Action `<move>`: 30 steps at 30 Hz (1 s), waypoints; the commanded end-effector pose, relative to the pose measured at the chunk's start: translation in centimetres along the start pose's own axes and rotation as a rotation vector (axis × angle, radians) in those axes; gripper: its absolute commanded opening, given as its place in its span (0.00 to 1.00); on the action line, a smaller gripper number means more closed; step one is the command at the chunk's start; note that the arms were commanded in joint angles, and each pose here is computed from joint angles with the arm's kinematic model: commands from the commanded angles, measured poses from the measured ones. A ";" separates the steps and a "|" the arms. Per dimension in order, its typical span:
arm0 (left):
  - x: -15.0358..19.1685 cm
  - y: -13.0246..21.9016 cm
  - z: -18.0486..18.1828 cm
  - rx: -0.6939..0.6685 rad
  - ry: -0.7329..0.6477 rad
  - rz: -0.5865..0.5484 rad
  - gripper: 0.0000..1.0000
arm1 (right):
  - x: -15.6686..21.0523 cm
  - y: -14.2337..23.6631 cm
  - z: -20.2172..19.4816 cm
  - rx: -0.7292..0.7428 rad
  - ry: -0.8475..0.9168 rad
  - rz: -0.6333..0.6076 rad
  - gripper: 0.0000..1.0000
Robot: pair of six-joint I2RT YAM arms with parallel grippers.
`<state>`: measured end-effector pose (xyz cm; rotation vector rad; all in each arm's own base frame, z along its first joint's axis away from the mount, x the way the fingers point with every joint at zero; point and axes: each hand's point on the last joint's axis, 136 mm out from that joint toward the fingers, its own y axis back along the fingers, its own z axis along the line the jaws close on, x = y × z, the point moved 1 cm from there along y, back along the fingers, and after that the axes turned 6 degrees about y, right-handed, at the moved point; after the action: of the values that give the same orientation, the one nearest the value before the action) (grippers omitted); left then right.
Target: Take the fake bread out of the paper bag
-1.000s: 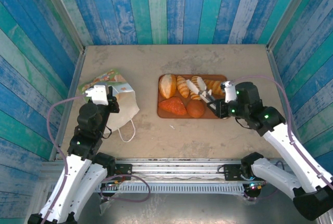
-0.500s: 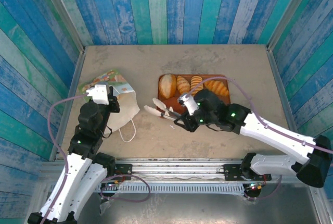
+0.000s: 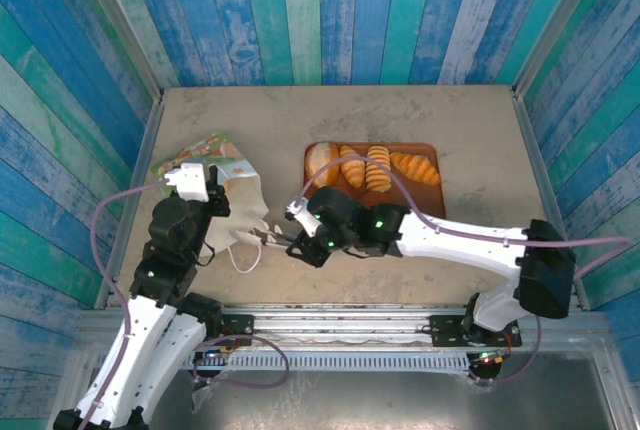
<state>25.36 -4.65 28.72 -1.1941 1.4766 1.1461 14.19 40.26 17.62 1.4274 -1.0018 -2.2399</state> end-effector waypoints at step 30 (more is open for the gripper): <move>-0.9 -0.2 -1.1 0.059 0.063 -0.011 0.00 | -5.3 -7.2 -3.1 0.213 -0.227 -0.149 0.36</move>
<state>25.65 -5.79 29.09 -1.1815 1.5583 1.0835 19.34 45.71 13.61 1.3552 -1.3086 -2.4347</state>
